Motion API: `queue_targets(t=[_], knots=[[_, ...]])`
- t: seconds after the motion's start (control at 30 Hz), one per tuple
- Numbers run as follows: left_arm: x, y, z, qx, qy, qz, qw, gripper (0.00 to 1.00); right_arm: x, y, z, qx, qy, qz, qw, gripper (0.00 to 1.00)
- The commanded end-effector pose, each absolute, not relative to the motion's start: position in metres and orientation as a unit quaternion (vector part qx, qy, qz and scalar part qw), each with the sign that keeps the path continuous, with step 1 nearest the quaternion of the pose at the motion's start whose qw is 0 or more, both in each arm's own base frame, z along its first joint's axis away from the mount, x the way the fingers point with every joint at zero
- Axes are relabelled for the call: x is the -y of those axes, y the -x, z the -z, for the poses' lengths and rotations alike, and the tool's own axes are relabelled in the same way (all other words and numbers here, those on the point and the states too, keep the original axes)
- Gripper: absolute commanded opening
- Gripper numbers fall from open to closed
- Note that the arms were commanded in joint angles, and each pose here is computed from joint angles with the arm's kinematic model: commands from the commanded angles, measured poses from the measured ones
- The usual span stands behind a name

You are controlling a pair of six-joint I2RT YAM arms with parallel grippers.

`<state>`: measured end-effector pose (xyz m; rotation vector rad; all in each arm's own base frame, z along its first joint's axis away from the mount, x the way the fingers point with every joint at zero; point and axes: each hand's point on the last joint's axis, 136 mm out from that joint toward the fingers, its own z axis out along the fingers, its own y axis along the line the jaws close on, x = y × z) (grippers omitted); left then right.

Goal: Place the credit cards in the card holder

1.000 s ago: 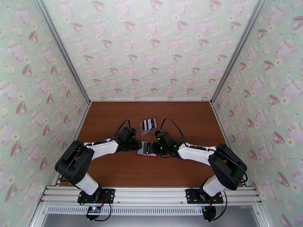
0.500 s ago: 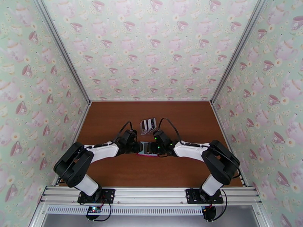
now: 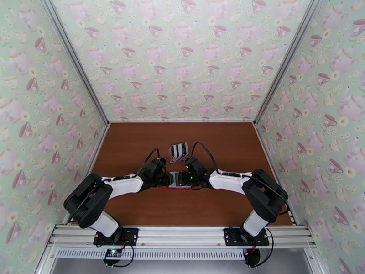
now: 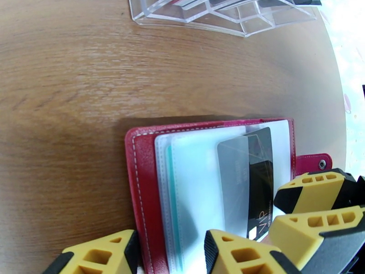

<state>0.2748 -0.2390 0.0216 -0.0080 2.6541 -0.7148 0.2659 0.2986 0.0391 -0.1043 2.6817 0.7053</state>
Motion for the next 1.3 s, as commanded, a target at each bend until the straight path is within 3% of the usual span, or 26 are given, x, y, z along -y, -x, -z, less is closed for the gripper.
queue_targets(t=[0.0, 1.27], knots=[[0.226, -0.212, 0.021, -0.972, 0.003, 0.221, 0.074, 0.44, -0.292, -0.268, -0.051, -0.950, 0.039, -0.235, 0.204, 0.44], [0.223, -0.208, 0.031, -0.972, 0.017, 0.225, 0.069, 0.46, -0.320, -0.266, -0.038, -0.948, 0.051, -0.257, 0.182, 0.44]])
